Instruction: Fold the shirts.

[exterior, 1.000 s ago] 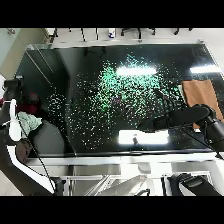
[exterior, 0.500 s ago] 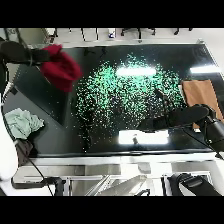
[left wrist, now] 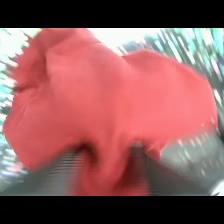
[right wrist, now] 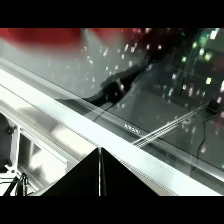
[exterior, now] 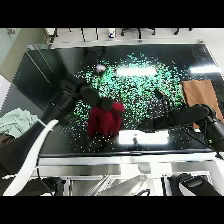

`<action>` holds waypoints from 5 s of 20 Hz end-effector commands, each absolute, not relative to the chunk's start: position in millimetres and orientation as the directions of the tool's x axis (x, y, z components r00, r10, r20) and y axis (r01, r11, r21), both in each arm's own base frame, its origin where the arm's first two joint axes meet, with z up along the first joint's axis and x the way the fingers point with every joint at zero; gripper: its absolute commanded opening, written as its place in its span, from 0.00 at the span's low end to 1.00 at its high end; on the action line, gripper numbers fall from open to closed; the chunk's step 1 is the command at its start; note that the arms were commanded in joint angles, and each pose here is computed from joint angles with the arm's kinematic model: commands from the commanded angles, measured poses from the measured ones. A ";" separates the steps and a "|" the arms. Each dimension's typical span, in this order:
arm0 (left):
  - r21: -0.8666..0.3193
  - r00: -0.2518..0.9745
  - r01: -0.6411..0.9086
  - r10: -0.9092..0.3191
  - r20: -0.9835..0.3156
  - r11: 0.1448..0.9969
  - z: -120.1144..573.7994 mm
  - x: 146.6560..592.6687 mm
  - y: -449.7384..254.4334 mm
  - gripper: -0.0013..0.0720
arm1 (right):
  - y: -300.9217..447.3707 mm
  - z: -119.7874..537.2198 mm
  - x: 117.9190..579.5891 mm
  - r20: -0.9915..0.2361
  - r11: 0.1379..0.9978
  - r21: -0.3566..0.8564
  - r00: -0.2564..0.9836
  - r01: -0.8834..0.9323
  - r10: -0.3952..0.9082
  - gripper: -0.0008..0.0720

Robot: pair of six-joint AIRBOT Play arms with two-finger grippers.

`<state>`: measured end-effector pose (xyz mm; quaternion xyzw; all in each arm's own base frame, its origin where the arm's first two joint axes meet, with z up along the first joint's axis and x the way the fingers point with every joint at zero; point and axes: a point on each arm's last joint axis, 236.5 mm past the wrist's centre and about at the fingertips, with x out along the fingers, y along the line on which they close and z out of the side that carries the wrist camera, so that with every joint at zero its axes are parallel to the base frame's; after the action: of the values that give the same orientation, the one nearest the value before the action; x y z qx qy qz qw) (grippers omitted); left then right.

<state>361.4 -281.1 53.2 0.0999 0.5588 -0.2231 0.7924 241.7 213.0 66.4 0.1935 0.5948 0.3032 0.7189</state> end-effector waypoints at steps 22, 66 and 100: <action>-0.490 0.077 0.046 -0.492 -0.867 0.870 -90.2 284.3 -213.5 0.97 | 277.1 -92.3 177.3 -0.794 0.793 0.605 0.024 -0.064 0.608 0.91; -0.462 0.517 0.098 -0.441 -0.733 0.882 59.3 435.1 -115.7 0.04 | 265.4 39.8 414.2 -0.704 0.706 0.574 0.191 -0.415 0.684 0.04; -0.557 -0.054 -0.135 -0.567 -0.822 0.819 -119.8 316.4 -133.6 0.08 | 124.0 -54.9 301.6 -0.668 0.669 0.743 -0.081 -0.010 0.740 0.61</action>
<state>306.0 -109.6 -117.5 -0.2832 0.6964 -0.1375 0.6449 304.3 118.5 -52.9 0.2804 0.6672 0.2974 0.6227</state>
